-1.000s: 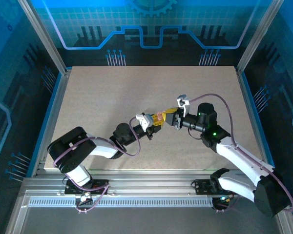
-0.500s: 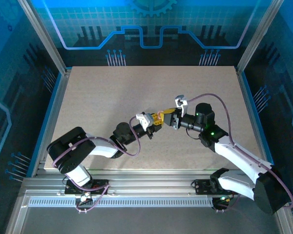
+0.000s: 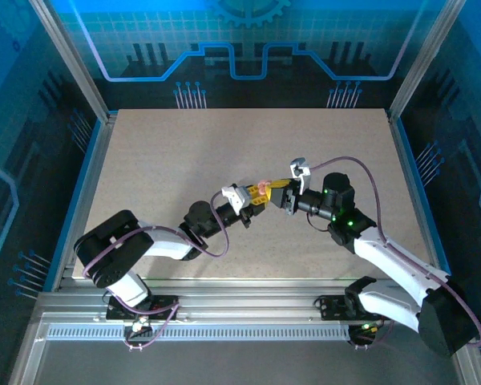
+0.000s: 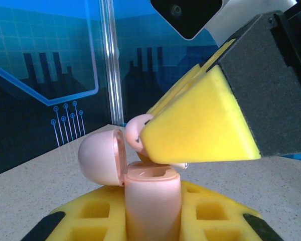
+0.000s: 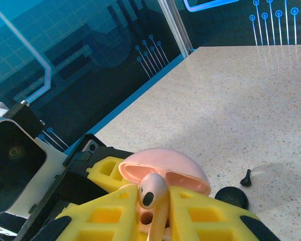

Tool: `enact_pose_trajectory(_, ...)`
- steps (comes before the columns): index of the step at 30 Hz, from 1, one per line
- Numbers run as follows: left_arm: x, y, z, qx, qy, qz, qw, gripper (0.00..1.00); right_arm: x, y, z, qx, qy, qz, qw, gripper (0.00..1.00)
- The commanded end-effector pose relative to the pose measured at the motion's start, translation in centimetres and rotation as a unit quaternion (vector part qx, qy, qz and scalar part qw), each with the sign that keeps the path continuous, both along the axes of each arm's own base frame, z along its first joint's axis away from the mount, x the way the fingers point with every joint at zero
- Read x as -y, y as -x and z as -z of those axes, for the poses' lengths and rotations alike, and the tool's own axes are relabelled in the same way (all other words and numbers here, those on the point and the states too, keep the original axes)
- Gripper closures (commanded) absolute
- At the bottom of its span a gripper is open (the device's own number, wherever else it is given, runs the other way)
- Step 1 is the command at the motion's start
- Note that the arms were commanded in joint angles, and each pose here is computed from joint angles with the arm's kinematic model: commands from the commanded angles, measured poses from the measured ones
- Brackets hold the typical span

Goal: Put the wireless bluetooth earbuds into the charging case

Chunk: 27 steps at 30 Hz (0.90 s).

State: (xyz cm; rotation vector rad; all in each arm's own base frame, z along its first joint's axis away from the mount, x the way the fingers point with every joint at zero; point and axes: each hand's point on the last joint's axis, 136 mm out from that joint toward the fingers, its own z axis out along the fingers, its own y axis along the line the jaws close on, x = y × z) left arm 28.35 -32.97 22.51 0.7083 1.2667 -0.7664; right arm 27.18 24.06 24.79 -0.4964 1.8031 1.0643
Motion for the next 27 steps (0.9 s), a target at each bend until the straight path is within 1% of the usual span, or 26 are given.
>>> enact_pose_trajectory(1,-0.1,0.2,-2.6,0.032,0.026,-0.004,0.999,0.87,-0.2,-0.1,-2.6,0.037,-0.011,0.001,0.999,0.80)
enact_pose_trajectory(8,0.2,0.3,-2.5,0.020,0.034,0.007,0.999,0.87,-0.6,-0.4,-4.1,0.057,-0.036,-0.003,0.998,0.79)
enact_pose_trajectory(14,0.1,0.2,-2.8,0.015,0.041,0.005,0.999,0.87,-1.1,-0.8,-4.4,0.056,-0.055,-0.008,0.997,0.80)
enact_pose_trajectory(18,0.0,0.1,-3.0,0.011,0.046,0.000,0.999,0.87,-1.3,-0.9,-4.3,0.054,-0.053,-0.009,0.997,0.80)
enact_pose_trajectory(20,-0.6,-0.2,-2.7,0.008,0.046,-0.017,0.999,0.87,-1.1,-1.0,-3.9,0.044,-0.036,-0.006,0.998,0.80)
enact_pose_trajectory(22,-1.5,-0.5,-2.2,0.003,0.043,-0.040,0.998,0.87,-0.7,-1.1,-3.0,0.021,-0.002,-0.002,1.000,0.80)
enact_pose_trajectory(25,-2.8,-0.3,-1.3,0.000,0.032,-0.063,0.997,0.86,0.3,-1.1,-0.9,-0.025,0.052,0.003,0.998,0.80)
enact_pose_trajectory(27,-3.5,0.1,-0.7,-0.001,0.024,-0.072,0.997,0.86,1.0,-1.1,0.1,-0.056,0.072,0.002,0.996,0.80)
